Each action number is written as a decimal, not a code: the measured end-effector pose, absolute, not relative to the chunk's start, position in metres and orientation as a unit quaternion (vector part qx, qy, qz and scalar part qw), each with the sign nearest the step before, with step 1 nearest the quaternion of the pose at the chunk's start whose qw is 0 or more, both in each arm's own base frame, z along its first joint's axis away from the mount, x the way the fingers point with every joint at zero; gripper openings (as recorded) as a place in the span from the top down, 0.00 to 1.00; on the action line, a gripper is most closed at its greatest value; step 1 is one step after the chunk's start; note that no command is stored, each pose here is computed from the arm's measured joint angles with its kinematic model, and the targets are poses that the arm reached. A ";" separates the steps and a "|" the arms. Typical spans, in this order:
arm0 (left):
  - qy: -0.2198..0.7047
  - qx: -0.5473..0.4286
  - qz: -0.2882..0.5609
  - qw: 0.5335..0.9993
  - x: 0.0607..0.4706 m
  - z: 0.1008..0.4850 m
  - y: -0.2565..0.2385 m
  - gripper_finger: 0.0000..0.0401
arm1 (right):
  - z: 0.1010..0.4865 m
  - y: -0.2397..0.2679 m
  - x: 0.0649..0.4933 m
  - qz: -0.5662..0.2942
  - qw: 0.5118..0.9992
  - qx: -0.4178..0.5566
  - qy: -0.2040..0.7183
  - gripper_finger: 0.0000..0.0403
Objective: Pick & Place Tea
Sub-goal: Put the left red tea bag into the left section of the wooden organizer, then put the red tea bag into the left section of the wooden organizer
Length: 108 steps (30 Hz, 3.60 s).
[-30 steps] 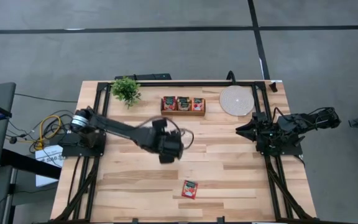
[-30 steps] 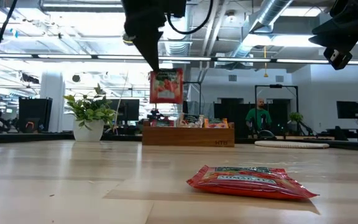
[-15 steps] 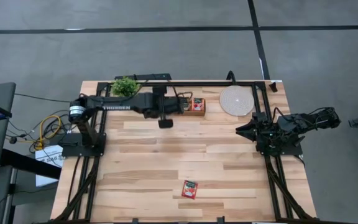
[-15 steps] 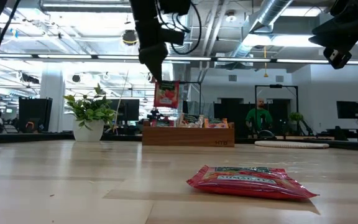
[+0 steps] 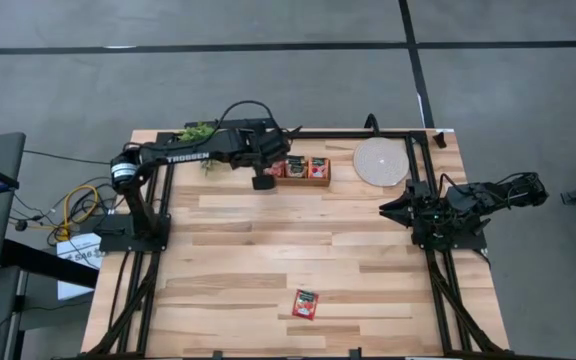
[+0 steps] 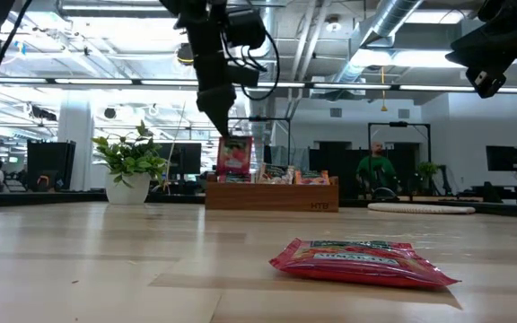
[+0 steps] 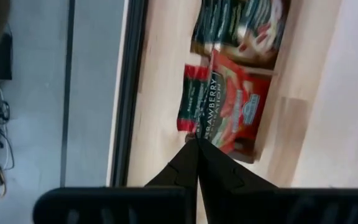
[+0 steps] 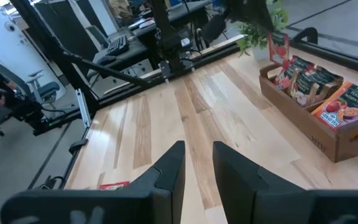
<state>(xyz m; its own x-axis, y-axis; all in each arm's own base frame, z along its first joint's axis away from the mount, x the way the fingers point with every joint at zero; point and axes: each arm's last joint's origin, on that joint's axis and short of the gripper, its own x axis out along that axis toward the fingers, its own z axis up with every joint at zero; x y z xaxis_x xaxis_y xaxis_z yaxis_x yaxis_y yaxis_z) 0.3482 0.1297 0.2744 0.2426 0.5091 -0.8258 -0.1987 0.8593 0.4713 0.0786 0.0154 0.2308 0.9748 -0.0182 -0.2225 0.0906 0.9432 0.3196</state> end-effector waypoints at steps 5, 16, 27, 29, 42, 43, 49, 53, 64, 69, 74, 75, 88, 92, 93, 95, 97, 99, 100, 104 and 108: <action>0.569 0.137 0.232 0.777 0.346 0.262 0.137 1.00 | 0.231 0.015 0.079 -0.028 0.980 0.166 0.109 0.81; 0.560 0.123 0.232 0.786 0.342 0.255 0.155 1.00 | 0.231 0.015 0.079 -0.028 0.980 0.167 0.109 0.81; 0.558 0.094 0.211 0.797 0.339 0.252 0.167 1.00 | 0.231 0.015 0.079 -0.028 0.980 0.167 0.109 0.81; 0.567 0.090 0.209 0.791 0.339 0.246 0.169 1.00 | 0.231 0.015 0.079 -0.028 0.980 0.167 0.109 0.81; 0.583 0.081 0.202 0.783 0.346 0.225 0.178 1.00 | 0.231 0.015 0.079 -0.028 0.980 0.167 0.109 0.81; 0.583 0.078 0.203 0.783 0.345 0.225 0.179 1.00 | 0.231 0.015 0.079 -0.028 0.980 0.167 0.109 0.81; 0.580 0.070 0.200 0.787 0.346 0.225 0.178 1.00 | 0.231 0.015 0.079 -0.028 0.980 0.167 0.109 0.81; 0.575 0.061 0.208 0.789 0.346 0.225 0.179 1.00 | 0.231 0.015 0.079 -0.028 0.980 0.167 0.109 0.81; 0.573 0.050 0.210 0.791 0.346 0.225 0.178 0.91 | 0.231 0.015 0.079 -0.028 0.980 0.167 0.109 0.81; 0.577 0.053 0.213 0.787 0.345 0.225 0.178 0.81 | 0.231 0.015 0.079 -0.027 0.980 0.167 0.109 0.81; 0.583 0.032 0.228 0.779 0.338 0.238 0.164 0.76 | 0.231 0.015 0.079 -0.027 0.980 0.167 0.109 0.81; 0.582 0.013 0.221 0.782 0.336 0.243 0.155 0.75 | 0.231 0.015 0.079 -0.028 0.980 0.167 0.109 0.81; 0.526 0.021 -0.093 0.845 0.376 0.248 -0.017 0.75 | 0.231 0.015 0.079 -0.028 0.980 0.167 0.109 0.81; 0.523 0.034 -0.120 0.843 0.387 0.229 -0.050 0.75 | 0.231 0.015 0.079 -0.027 0.980 0.167 0.109 0.81; 0.526 0.033 -0.124 0.841 0.390 0.223 -0.058 0.75 | 0.231 0.015 0.079 -0.027 0.980 0.167 0.109 0.81; 0.527 0.031 -0.131 0.839 0.394 0.212 -0.071 0.75 | 0.231 0.015 0.079 -0.028 0.980 0.167 0.109 0.81; 0.522 0.024 -0.141 0.841 0.398 0.203 -0.084 0.75 | 0.231 0.015 0.079 -0.028 0.980 0.167 0.109 0.81; 0.512 0.020 -0.150 0.845 0.402 0.195 -0.098 0.75 | 0.231 0.015 0.079 -0.027 0.980 0.167 0.109 0.81; 0.505 0.020 -0.156 0.848 0.404 0.193 -0.104 0.75 | 0.231 0.015 0.079 -0.027 0.980 0.167 0.109 0.81; 0.476 0.013 -0.163 0.864 0.409 0.186 -0.127 0.75 | 0.231 0.016 0.079 -0.026 0.980 0.167 0.109 0.81; 0.463 0.010 -0.147 0.874 0.411 0.180 -0.140 0.75 | 0.231 0.016 0.079 -0.026 0.979 0.172 0.106 0.81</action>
<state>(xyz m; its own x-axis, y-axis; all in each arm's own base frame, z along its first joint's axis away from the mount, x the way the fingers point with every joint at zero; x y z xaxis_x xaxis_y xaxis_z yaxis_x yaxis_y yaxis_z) 0.4113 -0.1396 0.1795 0.5282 -0.2474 -0.8123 0.2651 0.9568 -0.1190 0.0788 0.0156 0.2315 0.9763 -0.0140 -0.2159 0.0867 0.9396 0.3312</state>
